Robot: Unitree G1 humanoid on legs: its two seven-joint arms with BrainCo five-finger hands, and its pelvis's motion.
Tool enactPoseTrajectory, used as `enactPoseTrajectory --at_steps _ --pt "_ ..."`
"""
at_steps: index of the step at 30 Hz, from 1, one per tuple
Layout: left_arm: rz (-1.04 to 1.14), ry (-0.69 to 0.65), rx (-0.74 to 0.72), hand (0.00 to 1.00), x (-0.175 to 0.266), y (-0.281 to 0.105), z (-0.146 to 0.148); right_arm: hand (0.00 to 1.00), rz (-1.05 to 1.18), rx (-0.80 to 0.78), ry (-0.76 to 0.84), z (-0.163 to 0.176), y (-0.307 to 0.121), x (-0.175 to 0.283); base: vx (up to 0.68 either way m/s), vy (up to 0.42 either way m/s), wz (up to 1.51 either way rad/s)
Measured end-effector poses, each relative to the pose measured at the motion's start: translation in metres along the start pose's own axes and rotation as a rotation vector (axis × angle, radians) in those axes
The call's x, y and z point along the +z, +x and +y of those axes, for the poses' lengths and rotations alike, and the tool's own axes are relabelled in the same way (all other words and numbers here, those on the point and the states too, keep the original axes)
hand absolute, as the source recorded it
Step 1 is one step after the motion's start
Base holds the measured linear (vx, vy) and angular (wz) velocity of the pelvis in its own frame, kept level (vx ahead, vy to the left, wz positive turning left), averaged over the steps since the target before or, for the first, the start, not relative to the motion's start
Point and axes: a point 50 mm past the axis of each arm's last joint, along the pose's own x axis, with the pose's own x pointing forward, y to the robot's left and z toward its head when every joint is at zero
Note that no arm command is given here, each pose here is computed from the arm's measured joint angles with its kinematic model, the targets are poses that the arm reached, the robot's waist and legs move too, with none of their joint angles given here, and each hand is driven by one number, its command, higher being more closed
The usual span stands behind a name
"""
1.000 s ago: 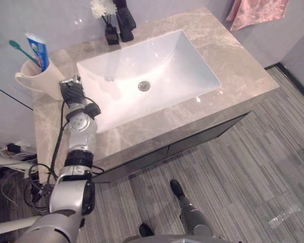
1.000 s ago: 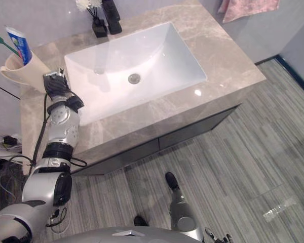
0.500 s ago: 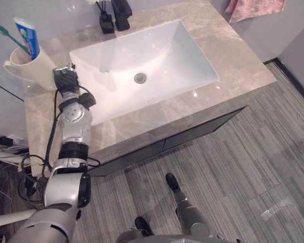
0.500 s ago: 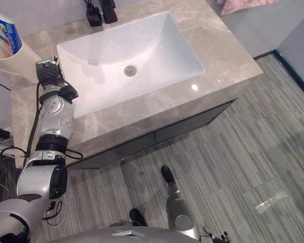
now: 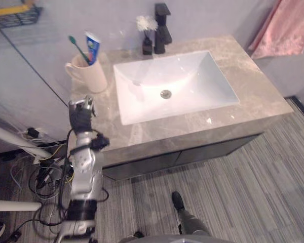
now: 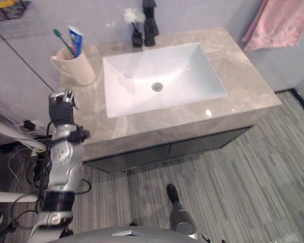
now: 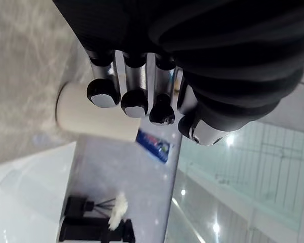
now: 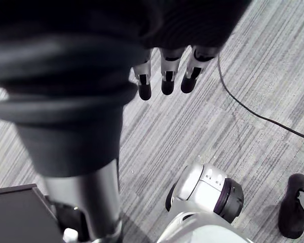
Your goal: Organize washtable
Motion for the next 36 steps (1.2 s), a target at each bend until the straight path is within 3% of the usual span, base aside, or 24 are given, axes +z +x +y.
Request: enactPoseTrajectory --at_steps 8,14,16,18,22,29,30,36 --pt "0.156 0.236 0.238 1.00 -0.021 -0.049 0.072 0.00 -0.011 -0.006 -0.008 -0.007 0.001 0.005 -0.01 0.002 0.17" --pt "0.642 0.352 0.450 1.00 -0.088 -0.130 0.122 0.00 -0.010 -0.009 -0.026 -0.008 0.003 0.008 -0.04 -0.017 0.13" --pt "0.812 0.357 0.484 1.00 -0.108 -0.161 0.128 0.00 0.012 -0.017 -0.032 -0.011 0.004 0.005 0.00 0.000 0.00" --pt "1.092 0.349 0.527 1.00 -0.130 -0.218 0.134 0.00 0.029 -0.021 -0.037 -0.012 0.004 0.003 0.00 0.000 0.00" --pt "1.428 0.285 0.561 1.00 -0.141 -0.290 0.128 0.00 0.087 -0.046 -0.030 -0.016 0.005 -0.002 0.01 -0.001 0.00" --pt "1.623 0.191 0.514 1.00 -0.138 -0.328 0.122 0.00 0.097 -0.026 -0.075 -0.013 0.007 0.000 0.06 0.008 0.00" --pt "1.639 0.176 0.487 0.00 -0.139 -0.329 0.121 0.00 0.104 -0.017 -0.084 -0.011 0.008 0.000 0.09 0.004 -0.01" --pt "1.677 0.171 0.376 0.00 -0.143 -0.326 0.115 0.00 0.111 0.030 -0.094 -0.003 0.011 0.005 0.05 0.007 0.00"
